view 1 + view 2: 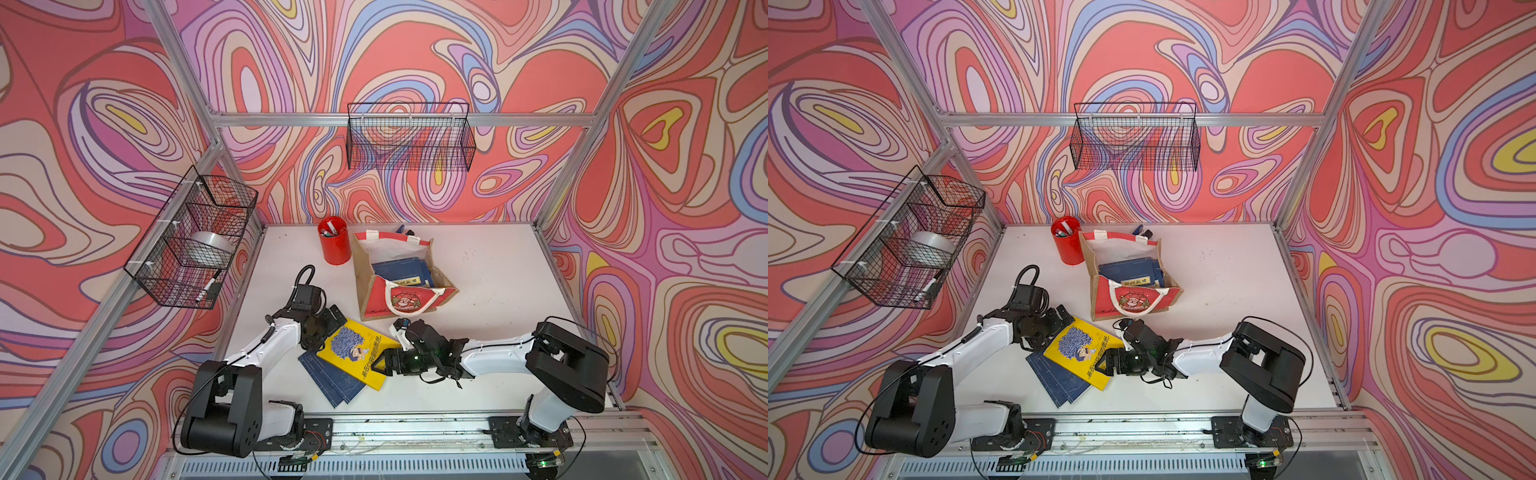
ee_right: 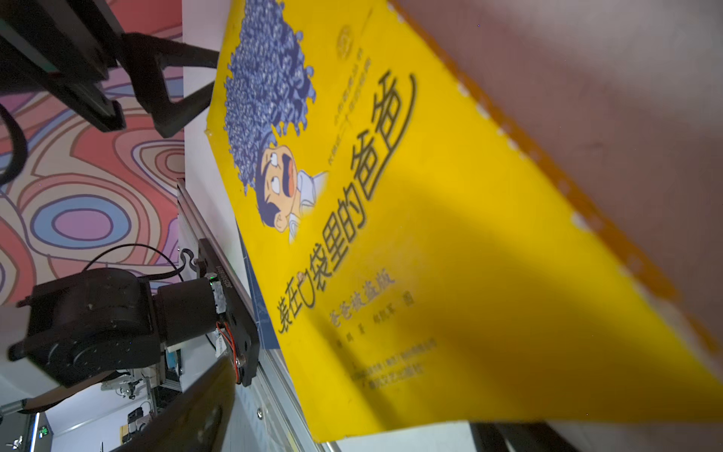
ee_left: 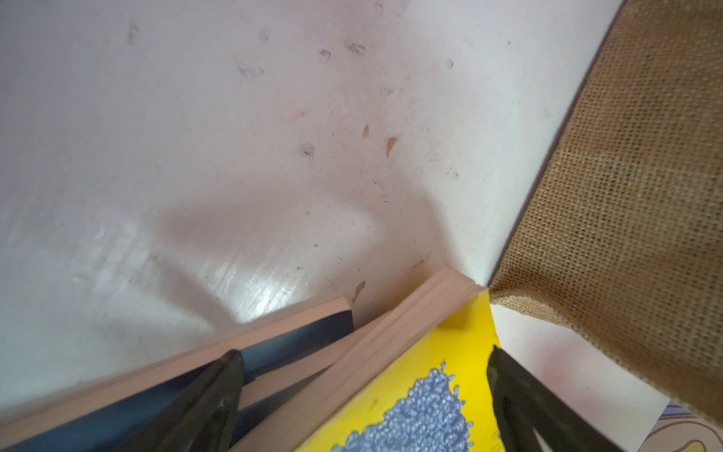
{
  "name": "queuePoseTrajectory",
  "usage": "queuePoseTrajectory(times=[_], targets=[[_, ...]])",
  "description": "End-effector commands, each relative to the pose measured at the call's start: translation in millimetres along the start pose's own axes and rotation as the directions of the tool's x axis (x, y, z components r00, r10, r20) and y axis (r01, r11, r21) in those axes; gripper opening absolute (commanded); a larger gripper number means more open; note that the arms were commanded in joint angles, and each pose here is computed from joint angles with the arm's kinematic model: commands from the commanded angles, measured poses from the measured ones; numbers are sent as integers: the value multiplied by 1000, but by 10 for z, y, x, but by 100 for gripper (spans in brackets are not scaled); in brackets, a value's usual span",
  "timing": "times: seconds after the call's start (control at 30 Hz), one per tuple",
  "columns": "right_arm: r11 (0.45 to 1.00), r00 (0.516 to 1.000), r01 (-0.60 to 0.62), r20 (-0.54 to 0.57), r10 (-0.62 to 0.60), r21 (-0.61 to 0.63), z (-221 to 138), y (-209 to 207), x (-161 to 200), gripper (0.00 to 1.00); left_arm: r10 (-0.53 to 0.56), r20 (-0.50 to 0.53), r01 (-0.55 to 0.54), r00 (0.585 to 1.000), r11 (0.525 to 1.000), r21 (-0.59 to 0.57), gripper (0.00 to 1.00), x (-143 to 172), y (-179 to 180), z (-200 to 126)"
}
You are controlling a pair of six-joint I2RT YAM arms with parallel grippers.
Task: Put the books into the canvas bag
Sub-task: Pick up the book from the book.
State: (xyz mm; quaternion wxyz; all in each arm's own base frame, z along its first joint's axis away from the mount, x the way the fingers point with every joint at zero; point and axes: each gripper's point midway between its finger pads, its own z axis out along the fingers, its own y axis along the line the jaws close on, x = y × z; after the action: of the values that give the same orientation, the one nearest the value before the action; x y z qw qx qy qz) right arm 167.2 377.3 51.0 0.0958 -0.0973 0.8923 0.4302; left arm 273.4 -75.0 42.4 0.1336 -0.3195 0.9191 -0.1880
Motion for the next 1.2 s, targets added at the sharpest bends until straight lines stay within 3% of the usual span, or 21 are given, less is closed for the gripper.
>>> queuePoseTrajectory(times=[0.0,0.17,0.3,0.53,0.8,0.93,1.17], targets=[[1000,994,-6,106,8,-18,-82,62,-155,89,-28,-117,23,993,999,-38,98,309,202,77],[998,994,25,108,-19,-50,-16,169,-223,79,-26,-148,23,989,999,-22,98,367,184,100],[997,990,51,137,-44,-52,-15,240,-322,59,-15,-156,12,988,1000,-20,97,413,172,71],[994,980,85,188,-71,-67,-80,335,-423,37,-13,-166,13,986,1000,-3,97,458,138,34],[990,974,109,207,-90,-84,-135,426,-460,0,1,-145,-1,989,1000,0,97,401,81,-52],[984,969,161,200,-144,-76,-179,557,-444,0,21,-61,-21,998,1000,-4,98,261,33,-244],[913,903,407,136,-407,26,-565,1133,-411,0,101,124,-106,987,994,37,100,-280,-306,-905]])
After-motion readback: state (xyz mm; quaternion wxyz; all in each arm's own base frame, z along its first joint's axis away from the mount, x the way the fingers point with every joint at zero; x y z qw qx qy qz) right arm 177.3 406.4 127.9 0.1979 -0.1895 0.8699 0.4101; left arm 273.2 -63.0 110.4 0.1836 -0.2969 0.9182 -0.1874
